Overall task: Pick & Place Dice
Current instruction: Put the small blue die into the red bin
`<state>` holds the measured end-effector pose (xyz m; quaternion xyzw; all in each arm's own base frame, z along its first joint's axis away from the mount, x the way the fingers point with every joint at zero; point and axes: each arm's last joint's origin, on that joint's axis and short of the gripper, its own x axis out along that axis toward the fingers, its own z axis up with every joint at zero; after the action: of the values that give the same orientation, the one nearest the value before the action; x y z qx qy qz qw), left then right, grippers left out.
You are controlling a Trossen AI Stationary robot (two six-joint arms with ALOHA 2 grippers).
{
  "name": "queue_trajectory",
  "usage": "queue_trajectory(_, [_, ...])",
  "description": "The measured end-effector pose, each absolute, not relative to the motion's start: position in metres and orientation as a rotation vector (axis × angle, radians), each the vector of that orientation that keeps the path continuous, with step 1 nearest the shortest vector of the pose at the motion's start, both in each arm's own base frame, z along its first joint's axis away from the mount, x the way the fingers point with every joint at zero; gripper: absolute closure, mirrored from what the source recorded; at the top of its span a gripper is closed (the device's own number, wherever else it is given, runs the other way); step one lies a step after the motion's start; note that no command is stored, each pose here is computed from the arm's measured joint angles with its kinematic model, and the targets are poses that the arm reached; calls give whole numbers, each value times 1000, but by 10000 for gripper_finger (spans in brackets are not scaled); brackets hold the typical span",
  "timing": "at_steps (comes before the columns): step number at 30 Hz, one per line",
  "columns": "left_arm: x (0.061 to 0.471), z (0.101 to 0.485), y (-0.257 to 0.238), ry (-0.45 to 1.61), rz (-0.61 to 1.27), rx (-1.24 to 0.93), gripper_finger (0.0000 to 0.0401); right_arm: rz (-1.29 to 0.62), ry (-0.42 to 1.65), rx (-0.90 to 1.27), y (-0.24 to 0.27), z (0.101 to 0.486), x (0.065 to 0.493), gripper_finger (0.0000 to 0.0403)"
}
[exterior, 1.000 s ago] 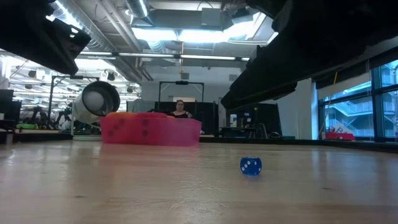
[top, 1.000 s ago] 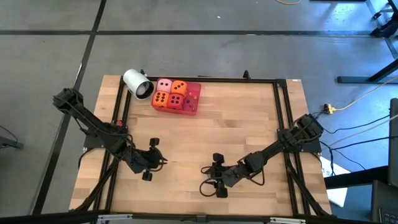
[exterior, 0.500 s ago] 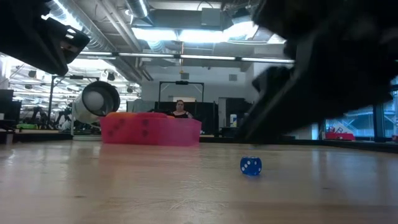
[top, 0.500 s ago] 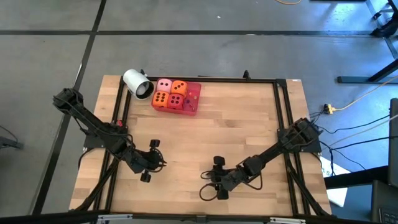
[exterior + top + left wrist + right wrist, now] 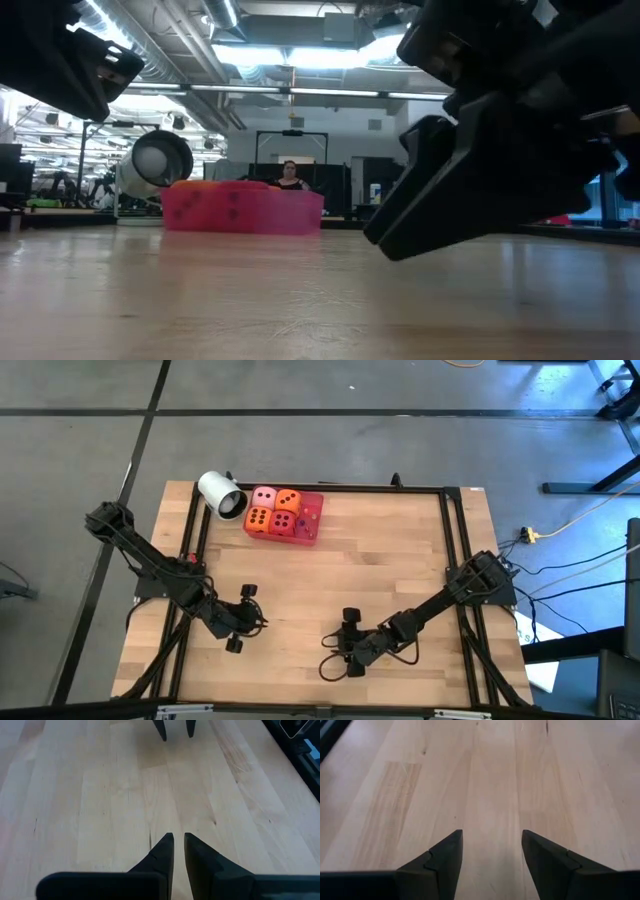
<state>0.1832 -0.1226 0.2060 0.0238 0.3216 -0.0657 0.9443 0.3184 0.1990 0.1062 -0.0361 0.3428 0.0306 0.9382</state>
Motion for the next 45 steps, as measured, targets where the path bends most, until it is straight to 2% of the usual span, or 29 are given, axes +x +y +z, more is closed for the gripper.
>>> queue_trajectory(6, [183,206,-123,655,-134,49,362,16,752,-99,198,132,301,197])
queue_trajectory(10, [183,206,-123,655,-134,49,359,-9,781,10,197,157,286,197])
queue_trajectory(14, [183,206,-123,655,-134,49,359,61,935,126,200,168,264,197])
queue_trajectory(17, [183,206,-123,655,-134,49,362,68,1036,163,206,166,251,197])
queue_trajectory(20, [182,205,-122,669,-162,100,363,78,1081,110,213,158,242,197])
queue_trajectory(24, [177,200,-124,731,-369,324,361,84,1104,62,219,150,238,197])
queue_trajectory(28, [176,200,-126,721,-487,405,358,72,1169,27,220,132,238,197])
queue_trajectory(37, [176,200,-126,715,-505,421,361,44,1154,3,221,124,240,197])
queue_trajectory(45, [177,201,-126,664,-559,575,359,49,1137,2,222,124,242,213])
